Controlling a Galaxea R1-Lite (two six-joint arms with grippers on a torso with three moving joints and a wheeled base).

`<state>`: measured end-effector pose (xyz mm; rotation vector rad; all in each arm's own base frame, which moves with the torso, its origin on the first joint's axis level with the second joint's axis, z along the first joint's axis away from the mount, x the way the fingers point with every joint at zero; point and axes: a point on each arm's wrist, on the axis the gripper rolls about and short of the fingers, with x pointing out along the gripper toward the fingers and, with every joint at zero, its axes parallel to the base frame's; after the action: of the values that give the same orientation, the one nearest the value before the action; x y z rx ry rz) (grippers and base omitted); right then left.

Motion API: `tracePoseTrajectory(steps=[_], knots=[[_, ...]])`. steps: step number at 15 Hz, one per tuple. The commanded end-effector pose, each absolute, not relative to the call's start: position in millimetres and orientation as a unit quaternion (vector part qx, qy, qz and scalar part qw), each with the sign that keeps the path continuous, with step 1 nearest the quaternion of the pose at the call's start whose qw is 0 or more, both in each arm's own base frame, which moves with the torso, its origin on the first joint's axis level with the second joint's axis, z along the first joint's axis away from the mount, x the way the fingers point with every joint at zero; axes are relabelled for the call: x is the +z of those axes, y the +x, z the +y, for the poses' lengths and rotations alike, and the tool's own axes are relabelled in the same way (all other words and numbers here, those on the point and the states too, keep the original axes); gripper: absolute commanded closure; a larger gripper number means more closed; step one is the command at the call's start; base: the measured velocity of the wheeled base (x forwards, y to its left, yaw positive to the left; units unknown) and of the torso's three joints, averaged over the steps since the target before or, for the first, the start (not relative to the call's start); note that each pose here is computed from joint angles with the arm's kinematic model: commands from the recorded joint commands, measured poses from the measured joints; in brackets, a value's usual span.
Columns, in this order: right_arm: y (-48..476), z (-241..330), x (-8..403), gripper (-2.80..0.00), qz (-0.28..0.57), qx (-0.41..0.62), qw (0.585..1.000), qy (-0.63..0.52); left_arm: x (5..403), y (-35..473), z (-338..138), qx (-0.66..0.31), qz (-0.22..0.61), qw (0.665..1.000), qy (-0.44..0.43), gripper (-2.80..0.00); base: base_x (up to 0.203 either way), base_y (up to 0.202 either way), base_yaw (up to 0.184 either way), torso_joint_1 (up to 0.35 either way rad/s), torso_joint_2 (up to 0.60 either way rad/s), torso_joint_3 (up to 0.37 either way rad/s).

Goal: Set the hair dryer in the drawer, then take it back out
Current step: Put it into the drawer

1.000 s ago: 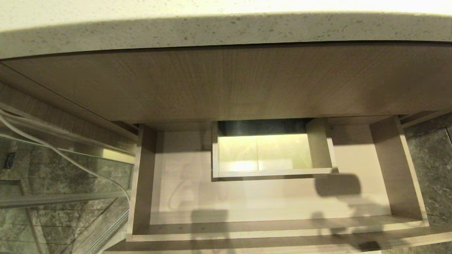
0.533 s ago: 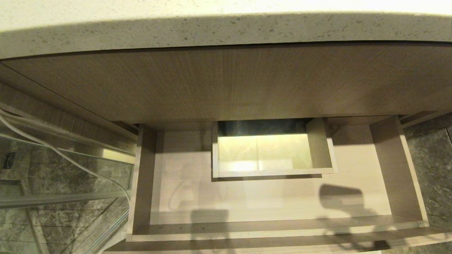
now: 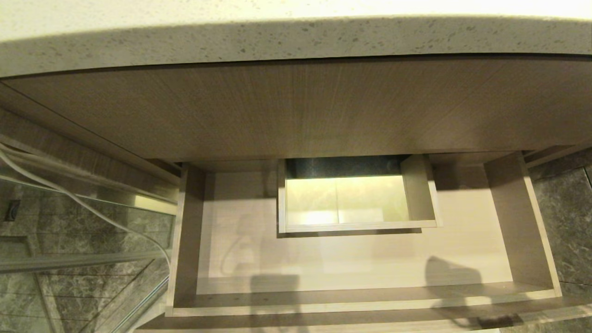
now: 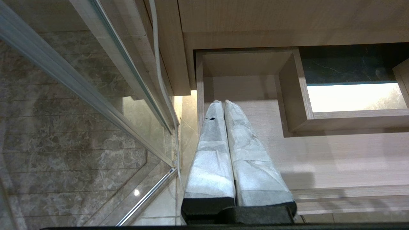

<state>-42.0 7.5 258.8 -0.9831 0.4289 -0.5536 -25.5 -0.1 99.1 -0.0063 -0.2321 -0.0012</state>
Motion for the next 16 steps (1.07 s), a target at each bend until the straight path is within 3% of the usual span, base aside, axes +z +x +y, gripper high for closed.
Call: tracePoseTrajectory(steps=[1,16], knots=[[-30.2,3.2,242.8,0.0,0.245,-0.236,0.819,-0.462,88.3,-21.9,-0.1,0.0,-0.097,0.995,-0.003,0.0,0.0,0.0,0.0,0.0,0.0,0.0],[55.4,-27.1,215.1,0.0,0.415,-0.123,0.792,-0.43,88.1,-21.8,-0.1,0.0,-0.096,0.995,-0.004,0.0,0.0,0.0,0.0,0.0,0.0,0.0]])
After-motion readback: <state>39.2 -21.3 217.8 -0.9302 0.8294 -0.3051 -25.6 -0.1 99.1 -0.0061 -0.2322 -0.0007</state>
